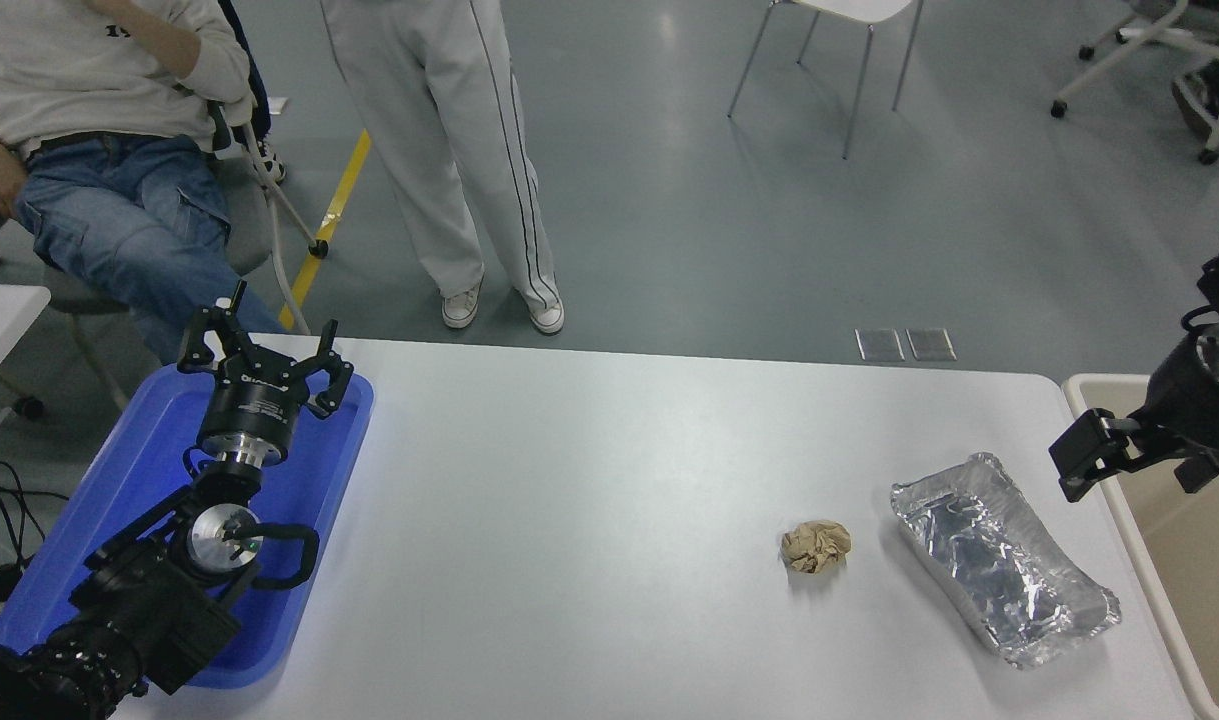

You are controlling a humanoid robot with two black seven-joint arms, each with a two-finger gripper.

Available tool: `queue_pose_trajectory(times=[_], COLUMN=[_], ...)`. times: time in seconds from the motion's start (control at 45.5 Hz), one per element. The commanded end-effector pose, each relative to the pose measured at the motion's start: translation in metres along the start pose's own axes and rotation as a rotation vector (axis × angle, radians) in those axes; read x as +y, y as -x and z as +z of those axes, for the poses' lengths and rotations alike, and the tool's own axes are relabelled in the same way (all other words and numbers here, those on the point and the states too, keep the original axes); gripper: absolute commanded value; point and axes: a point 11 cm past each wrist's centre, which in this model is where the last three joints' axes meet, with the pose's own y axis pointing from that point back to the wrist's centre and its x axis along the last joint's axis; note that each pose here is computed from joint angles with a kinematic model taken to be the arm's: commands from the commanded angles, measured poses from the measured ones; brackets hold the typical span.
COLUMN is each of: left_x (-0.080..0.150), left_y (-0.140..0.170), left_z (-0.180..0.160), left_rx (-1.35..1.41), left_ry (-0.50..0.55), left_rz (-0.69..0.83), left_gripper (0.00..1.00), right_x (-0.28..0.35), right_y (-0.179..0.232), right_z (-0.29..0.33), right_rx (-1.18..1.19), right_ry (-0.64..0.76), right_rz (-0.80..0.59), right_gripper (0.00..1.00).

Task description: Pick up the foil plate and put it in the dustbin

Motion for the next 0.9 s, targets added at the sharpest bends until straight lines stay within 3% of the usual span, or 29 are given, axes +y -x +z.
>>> queue_pose_trajectory(times=[0.0, 0.33, 0.879], left_x=[0.000, 0.000, 0.000], left_y=[0.000, 0.000, 0.000], left_z=[0.000, 0.000, 0.000], left_rx=[0.001, 0.001, -0.001], left_ry=[0.001, 0.001, -0.001], left_rz=[0.000, 0.000, -0.001], left_gripper=[1.00, 1.00, 1.00], right_x=[-0.056, -0.099, -0.178], right_y=[0.017, 0.020, 0.021], right_z=[0.007, 0.026, 0.020], right_rx=[0.058, 0.120, 0.127], right_ry=[-0.005, 0.053, 0.103], right_rz=[0.073, 0.254, 0.263], right_gripper=[0.95, 0.90, 0.91])
